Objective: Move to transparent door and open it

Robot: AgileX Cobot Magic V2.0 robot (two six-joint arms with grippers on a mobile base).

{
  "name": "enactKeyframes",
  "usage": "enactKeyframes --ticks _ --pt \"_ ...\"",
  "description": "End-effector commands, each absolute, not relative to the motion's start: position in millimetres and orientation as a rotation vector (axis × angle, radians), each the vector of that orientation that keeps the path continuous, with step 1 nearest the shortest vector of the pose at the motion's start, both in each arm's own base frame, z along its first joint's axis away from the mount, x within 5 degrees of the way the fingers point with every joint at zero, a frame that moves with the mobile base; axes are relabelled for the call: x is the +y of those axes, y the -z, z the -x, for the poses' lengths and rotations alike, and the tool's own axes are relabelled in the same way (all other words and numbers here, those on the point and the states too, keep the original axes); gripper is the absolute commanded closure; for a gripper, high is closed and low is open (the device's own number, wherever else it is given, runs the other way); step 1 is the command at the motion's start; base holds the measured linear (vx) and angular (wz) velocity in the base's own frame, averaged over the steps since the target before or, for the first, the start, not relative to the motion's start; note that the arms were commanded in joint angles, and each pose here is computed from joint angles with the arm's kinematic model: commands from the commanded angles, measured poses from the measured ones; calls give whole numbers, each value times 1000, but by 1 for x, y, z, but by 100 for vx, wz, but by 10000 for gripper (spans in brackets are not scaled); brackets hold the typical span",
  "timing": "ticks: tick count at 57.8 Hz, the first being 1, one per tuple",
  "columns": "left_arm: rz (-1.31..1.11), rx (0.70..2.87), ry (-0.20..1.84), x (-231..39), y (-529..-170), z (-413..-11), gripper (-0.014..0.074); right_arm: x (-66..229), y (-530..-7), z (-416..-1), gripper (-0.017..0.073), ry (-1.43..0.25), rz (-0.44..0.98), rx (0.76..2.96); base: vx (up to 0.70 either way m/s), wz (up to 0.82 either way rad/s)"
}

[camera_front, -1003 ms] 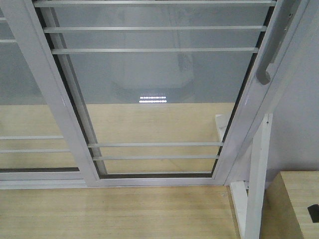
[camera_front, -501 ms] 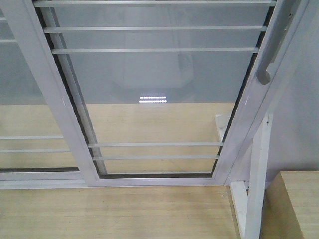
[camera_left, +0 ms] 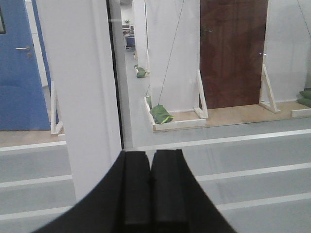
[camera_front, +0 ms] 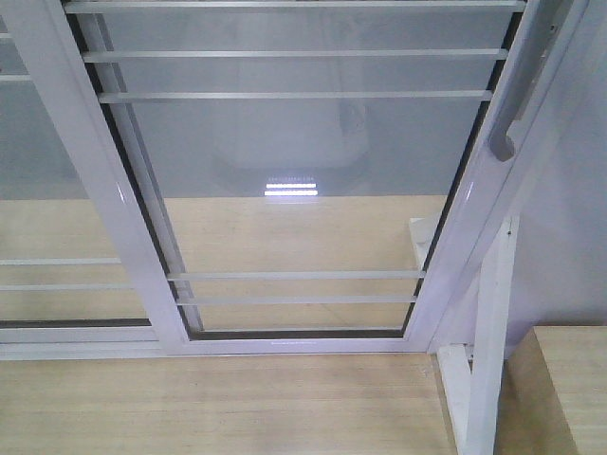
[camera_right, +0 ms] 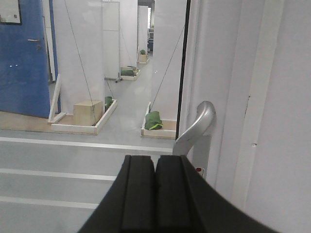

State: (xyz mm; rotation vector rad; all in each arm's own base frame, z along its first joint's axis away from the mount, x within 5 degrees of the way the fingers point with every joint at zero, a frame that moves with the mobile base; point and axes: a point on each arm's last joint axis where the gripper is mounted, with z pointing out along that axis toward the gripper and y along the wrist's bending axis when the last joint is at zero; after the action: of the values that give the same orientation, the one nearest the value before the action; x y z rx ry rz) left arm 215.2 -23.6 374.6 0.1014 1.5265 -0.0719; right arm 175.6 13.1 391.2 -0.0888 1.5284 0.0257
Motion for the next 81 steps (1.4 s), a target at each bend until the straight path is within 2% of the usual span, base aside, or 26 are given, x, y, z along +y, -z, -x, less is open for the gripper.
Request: enactKeyframes --ticks 1,12,18,26,33,38,42,49,66,81 --pt "-84 1383 92 -24 -399 -210 591 12 -412 -172 560 -11 85 1403 0 0" --pt "-79 1385 95 -24 -399 -210 535 12 -412 -172 485 -12 85 1407 0 0" --pt "-77 1386 97 -24 -398 -210 461 12 -411 -172 375 -11 86 1415 0 0" --pt "-77 1385 97 -24 -399 -210 288 12 -411 -172 169 -11 87 1417 0 0" --pt "-77 1385 97 -24 -399 -210 90 12 -411 -172 -17 -12 86 1415 0 0" --pt "-77 1384 97 -24 -399 -210 -10 12 -411 -172 -86 -12 86 1416 0 0" --pt "-77 1384 97 -24 -399 -210 -60 12 -409 -174 -94 -13 85 1428 0 0" --pt "-77 1384 97 -24 -399 -210 -73 13 -401 -187 -74 -13 89 1476 0 0" --pt "-78 1410 96 -24 -396 -211 -5 17 -361 -243 -35 37 143 1607 0 0" --pt "-79 1432 95 -24 -394 -211 34 19 -332 -285 -35 50 134 1574 0 0"
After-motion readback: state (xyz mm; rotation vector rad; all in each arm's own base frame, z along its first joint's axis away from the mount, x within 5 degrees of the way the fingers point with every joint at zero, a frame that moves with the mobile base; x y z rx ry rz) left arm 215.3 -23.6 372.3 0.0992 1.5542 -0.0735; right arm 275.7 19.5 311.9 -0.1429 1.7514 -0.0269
